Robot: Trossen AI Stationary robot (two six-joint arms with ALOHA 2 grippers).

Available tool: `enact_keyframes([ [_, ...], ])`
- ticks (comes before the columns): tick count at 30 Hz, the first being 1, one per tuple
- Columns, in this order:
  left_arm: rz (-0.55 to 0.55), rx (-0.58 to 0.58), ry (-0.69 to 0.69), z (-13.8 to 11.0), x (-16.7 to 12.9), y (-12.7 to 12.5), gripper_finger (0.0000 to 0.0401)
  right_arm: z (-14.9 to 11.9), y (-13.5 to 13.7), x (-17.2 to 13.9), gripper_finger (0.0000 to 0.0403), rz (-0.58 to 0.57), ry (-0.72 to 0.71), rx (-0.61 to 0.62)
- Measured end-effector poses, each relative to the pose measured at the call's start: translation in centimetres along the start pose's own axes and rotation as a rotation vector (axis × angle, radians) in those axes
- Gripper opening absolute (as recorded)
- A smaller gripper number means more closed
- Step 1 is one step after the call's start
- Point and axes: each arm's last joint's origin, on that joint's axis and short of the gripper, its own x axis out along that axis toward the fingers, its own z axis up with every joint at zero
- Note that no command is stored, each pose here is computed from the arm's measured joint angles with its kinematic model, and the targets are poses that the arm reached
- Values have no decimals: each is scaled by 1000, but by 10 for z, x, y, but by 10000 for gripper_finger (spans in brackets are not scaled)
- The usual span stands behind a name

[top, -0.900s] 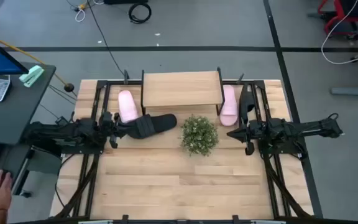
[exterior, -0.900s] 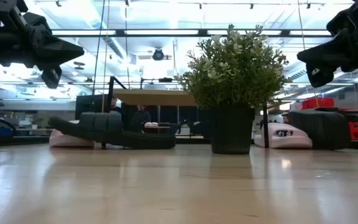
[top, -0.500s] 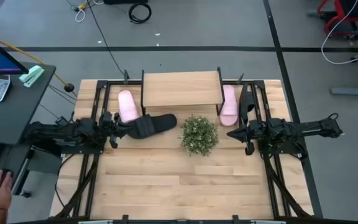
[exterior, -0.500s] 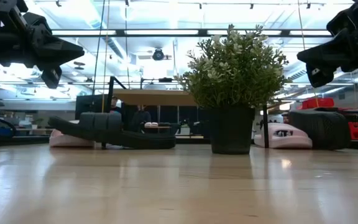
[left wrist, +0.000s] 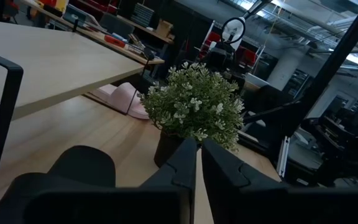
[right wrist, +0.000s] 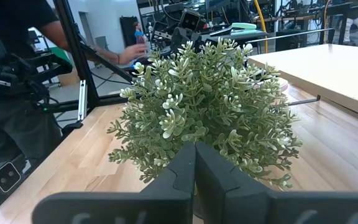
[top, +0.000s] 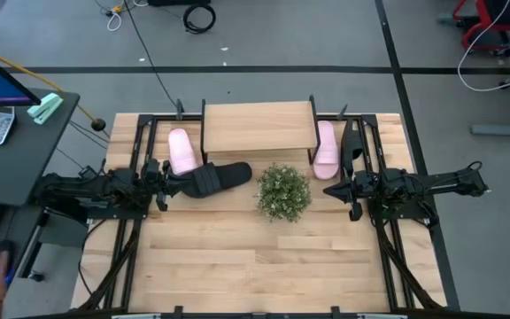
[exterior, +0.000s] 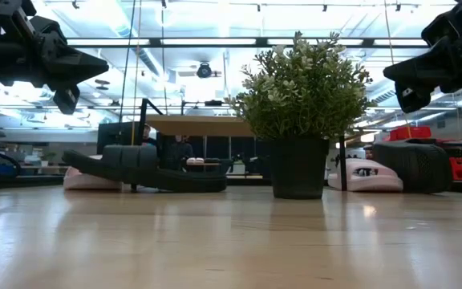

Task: Pick and place slides into the shelf

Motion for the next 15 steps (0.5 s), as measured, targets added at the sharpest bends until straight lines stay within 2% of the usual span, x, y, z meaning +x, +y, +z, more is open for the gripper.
enact_keyframes([
  [7,0,0,0,0,0,0,40,0,0,0,16,0,0,0],
  [15,0,0,1,0,0,0,30,0,0,0,16,0,0,0],
])
